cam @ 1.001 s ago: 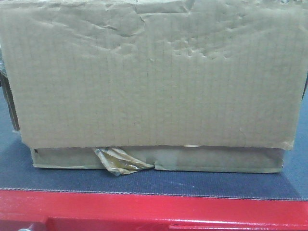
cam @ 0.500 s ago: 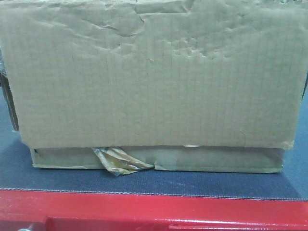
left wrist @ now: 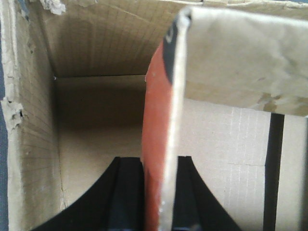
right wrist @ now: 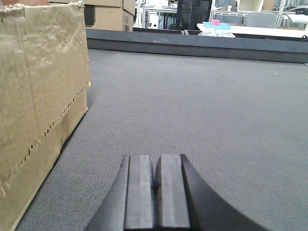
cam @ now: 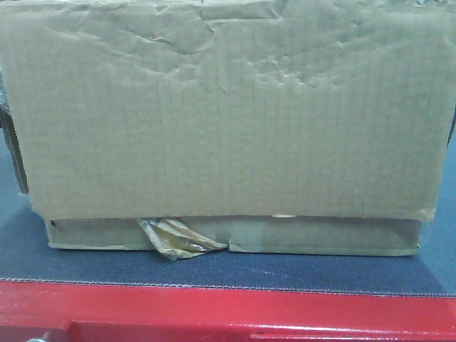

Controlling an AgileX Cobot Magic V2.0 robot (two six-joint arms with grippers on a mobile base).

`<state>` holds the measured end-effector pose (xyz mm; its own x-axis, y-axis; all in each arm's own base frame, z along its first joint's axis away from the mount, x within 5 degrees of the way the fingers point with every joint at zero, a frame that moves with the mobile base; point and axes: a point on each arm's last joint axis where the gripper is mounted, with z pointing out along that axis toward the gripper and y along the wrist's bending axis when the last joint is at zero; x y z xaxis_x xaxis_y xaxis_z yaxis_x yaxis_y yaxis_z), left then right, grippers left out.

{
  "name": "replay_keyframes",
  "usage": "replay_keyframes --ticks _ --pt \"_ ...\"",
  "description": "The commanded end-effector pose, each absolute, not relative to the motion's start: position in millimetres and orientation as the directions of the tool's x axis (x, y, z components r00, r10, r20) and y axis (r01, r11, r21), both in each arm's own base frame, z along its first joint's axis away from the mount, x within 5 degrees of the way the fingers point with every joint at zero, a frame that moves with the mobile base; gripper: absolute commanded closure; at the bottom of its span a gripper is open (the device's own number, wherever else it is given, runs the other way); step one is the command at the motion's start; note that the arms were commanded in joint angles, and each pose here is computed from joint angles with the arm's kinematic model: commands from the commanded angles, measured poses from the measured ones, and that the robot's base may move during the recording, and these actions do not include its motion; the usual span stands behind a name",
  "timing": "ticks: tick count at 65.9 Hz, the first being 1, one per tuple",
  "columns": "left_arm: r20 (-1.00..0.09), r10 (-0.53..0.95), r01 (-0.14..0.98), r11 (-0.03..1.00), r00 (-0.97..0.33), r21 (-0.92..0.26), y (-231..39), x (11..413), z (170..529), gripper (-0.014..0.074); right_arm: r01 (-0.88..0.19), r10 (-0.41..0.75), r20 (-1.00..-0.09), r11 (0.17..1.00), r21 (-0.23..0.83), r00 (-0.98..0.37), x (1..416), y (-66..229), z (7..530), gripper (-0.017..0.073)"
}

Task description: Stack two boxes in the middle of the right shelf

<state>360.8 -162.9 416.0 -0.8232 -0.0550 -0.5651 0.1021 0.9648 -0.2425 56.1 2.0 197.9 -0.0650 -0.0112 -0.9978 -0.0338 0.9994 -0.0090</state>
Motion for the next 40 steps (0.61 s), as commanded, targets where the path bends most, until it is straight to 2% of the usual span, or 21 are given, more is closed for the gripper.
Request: replay_keyframes --ticks 1,14,22,40 --pt "-0.580 -0.076 0.106 0.956 -0.811 -0.273 -165 358 423 0.0468 -0.036 -0.011 -0.999 0.999 -0.009 -0.039 56 2 202 0.0722" --pt "-0.583 -0.075 0.106 0.957 -0.809 -0.270 -165 357 424 -0.0037 -0.036 -0.011 -0.999 0.999 -0.009 -0.039 56 2 202 0.0722" --pt "-0.594 -0.076 0.112 0.956 -0.801 -0.273 -163 353 429 0.0039 -0.036 -0.011 -0.999 0.999 -0.009 -0.039 56 2 202 0.0722" --pt "-0.722 -0.051 0.201 0.945 -0.690 -0.259 -150 327 481 0.0040 -0.036 -0.011 -0.999 0.999 -0.009 -0.039 56 2 202 0.0722"
